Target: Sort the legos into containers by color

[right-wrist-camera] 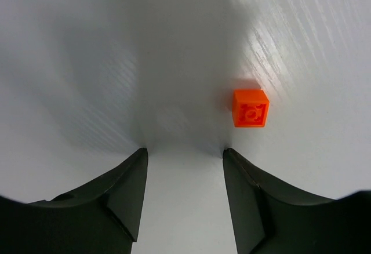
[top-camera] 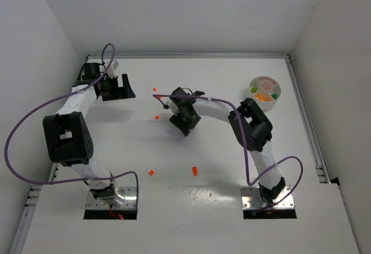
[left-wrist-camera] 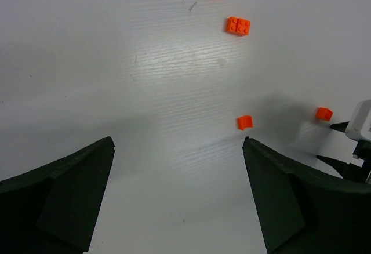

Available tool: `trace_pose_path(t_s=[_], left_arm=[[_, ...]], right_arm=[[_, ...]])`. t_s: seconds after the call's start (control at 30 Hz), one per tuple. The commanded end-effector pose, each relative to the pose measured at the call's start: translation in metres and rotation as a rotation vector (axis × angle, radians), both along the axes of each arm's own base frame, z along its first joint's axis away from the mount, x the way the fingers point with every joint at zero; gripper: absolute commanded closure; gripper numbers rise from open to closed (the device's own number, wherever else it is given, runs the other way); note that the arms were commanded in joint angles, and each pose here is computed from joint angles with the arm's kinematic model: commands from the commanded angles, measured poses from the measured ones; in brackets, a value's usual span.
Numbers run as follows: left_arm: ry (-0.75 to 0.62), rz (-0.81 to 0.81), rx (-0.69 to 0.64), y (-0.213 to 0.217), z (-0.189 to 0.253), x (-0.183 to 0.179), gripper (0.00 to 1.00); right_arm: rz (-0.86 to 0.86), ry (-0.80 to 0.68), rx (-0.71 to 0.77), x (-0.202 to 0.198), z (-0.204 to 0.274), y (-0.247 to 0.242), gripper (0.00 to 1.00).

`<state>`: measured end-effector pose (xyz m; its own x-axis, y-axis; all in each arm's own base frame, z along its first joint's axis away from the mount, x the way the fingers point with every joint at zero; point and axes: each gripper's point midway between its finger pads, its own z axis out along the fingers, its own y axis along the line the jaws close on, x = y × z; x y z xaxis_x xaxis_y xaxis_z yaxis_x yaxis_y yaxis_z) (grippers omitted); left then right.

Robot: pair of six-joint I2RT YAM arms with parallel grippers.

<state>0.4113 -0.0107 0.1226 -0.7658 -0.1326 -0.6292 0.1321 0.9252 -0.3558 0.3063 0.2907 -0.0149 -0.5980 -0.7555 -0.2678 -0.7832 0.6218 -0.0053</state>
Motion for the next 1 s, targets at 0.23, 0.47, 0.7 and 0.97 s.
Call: trace_pose_path(t_s=[0.23, 0.47, 0.7, 0.97], left_arm=[[-0.071, -0.001, 0.005, 0.004, 0.02, 0.009, 0.0], [-0.073, -0.007, -0.001, 0.003, 0.021, 0.011, 0.0], [-0.074, -0.013, -0.008, 0.002, 0.021, 0.013, 0.0], [-0.074, -0.013, -0.008, 0.002, 0.021, 0.013, 0.0]], right_arm=[[-0.074, 0.027, -0.188, 0.019, -0.052, -0.037, 0.41], [-0.064, 0.02, -0.17, 0.031, -0.054, -0.031, 0.4], [-0.03, 0.021, -0.15, 0.04, -0.059, -0.019, 0.42], [-0.007, 0.037, -0.146, 0.037, -0.063, -0.018, 0.64]])
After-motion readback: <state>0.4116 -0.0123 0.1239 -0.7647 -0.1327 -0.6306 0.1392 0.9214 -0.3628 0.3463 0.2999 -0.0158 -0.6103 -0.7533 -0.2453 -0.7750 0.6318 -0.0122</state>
